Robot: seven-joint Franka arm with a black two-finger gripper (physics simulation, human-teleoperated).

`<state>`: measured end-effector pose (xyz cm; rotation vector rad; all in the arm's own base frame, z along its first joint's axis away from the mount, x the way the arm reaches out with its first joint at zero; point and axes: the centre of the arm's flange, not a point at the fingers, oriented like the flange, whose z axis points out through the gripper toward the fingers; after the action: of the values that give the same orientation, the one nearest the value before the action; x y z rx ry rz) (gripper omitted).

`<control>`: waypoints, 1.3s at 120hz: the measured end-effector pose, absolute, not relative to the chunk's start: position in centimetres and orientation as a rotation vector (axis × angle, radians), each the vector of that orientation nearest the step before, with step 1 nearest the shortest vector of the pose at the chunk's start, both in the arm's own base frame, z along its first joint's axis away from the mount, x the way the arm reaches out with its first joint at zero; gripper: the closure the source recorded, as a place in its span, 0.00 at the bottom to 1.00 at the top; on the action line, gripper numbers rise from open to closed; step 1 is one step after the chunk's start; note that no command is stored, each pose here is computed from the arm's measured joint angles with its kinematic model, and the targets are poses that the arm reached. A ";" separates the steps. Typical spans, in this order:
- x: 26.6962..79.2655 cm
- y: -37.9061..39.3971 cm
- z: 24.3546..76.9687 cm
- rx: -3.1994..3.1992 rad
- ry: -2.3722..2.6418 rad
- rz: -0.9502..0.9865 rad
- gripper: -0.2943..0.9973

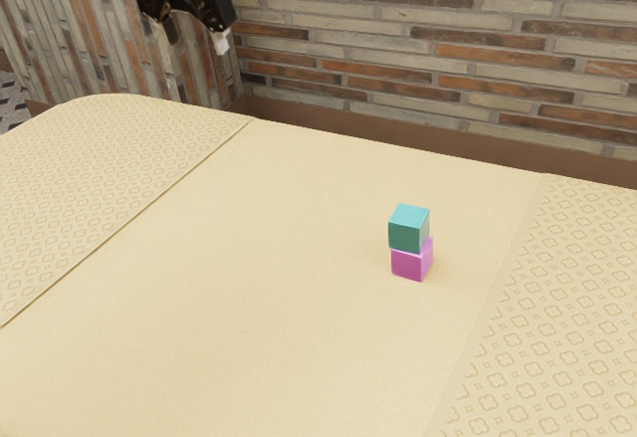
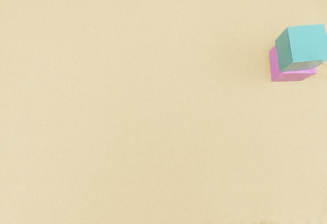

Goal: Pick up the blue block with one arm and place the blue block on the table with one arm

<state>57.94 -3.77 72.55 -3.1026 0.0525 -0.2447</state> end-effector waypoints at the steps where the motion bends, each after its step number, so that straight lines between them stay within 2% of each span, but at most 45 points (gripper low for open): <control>1: 58.3 -4.4 72.1 -3.104 0.070 -0.237 0.23; 11: 61.0 -8.9 67.9 -3.109 0.179 -0.188 0.23; 34: 63.5 -11.7 65.1 -3.110 0.234 -0.250 0.23; 55: 69.0 -13.3 55.4 -3.097 0.230 -0.198 0.23; 67: 71.4 -15.0 51.7 -3.068 0.233 -0.236 0.23; 83: 72.9 -18.8 49.8 -3.076 0.293 -0.315 0.23; 111: 74.2 -22.5 44.4 -3.134 0.293 -0.294 0.23; 121: 74.7 -22.9 41.1 -3.153 0.265 -0.243 0.23; 142: 75.9 -23.7 40.6 -3.173 0.235 -0.309 0.23; 156: 76.7 -23.8 37.8 -3.180 0.214 -0.299 0.23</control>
<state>76.73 -23.76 37.78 -3.1804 0.2140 -0.2992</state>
